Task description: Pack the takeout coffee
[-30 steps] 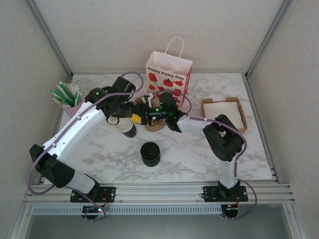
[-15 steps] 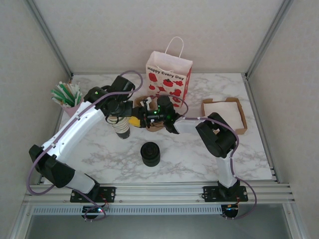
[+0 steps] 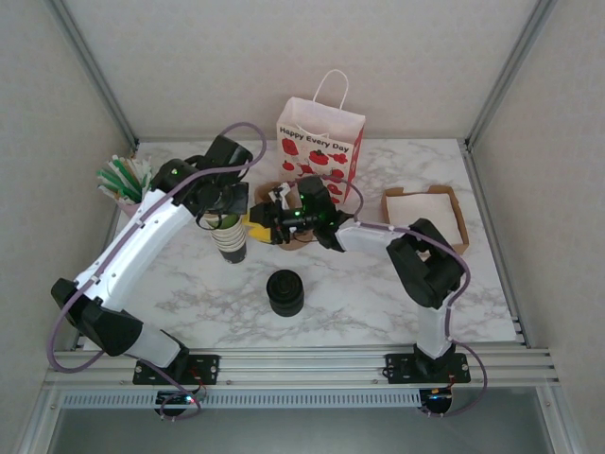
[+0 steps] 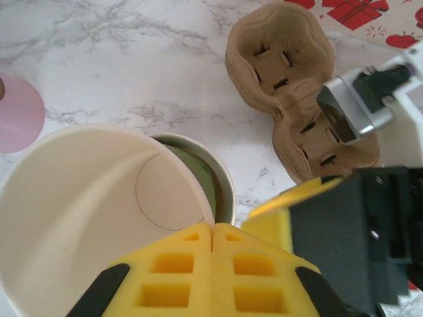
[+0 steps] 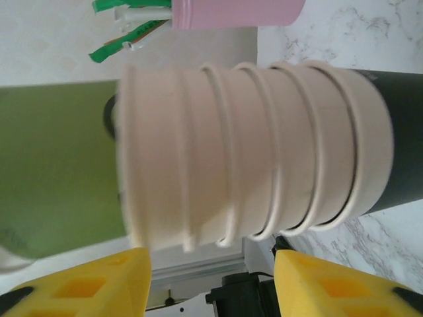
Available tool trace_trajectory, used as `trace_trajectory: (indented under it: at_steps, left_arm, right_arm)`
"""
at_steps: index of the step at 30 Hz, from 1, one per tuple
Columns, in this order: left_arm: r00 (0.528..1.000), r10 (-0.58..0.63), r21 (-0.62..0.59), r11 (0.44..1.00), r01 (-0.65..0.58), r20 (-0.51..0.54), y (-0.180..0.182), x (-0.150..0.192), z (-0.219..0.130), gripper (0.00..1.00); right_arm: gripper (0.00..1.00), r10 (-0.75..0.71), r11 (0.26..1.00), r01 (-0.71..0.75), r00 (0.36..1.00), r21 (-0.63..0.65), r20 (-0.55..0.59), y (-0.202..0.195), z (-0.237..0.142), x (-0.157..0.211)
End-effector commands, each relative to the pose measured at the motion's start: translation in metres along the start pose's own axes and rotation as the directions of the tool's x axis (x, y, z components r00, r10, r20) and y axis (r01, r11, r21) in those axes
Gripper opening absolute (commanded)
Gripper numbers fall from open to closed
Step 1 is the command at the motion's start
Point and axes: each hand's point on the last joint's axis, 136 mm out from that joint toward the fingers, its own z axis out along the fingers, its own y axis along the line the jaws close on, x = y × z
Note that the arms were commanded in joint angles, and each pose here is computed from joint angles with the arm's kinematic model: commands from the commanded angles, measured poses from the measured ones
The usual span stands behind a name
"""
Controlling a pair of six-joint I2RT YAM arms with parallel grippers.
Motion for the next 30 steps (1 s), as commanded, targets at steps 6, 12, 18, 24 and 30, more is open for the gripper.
trace_trajectory:
  at_steps: [6, 12, 18, 24, 30]
  left_arm:
    - [0.995, -0.048, -0.053, 0.997, 0.053, 0.088, 0.021, -0.017, -0.035, 0.00]
    - [0.981, -0.098, -0.021, 0.994, 0.103, 0.165, 0.025, -0.030, -0.067, 0.00]
    - [0.972, -0.124, 0.005, 0.992, 0.125, 0.202, 0.024, -0.035, -0.083, 0.00]
    - [0.975, -0.099, 0.138, 0.988, 0.073, 0.198, -0.014, -0.032, -0.096, 0.00]
    - [0.983, -0.015, 0.228, 0.973, -0.027, 0.181, -0.071, -0.017, -0.095, 0.00]
  right_arm:
    - [0.63, -0.146, 0.986, 0.143, 0.989, 0.083, 0.034, 0.029, -0.024, 0.010]
    - [0.75, -0.212, 0.967, 0.201, 0.975, 0.153, 0.061, 0.037, -0.046, 0.017]
    - [0.86, -0.266, 0.944, 0.241, 0.960, 0.225, 0.085, 0.040, -0.068, 0.027]
    - [0.99, -0.340, 0.876, 0.248, 0.925, 0.414, 0.167, 0.029, -0.120, 0.025]
    - [0.99, -0.433, 0.718, 0.155, 0.863, 0.679, 0.260, 0.004, -0.198, 0.031]
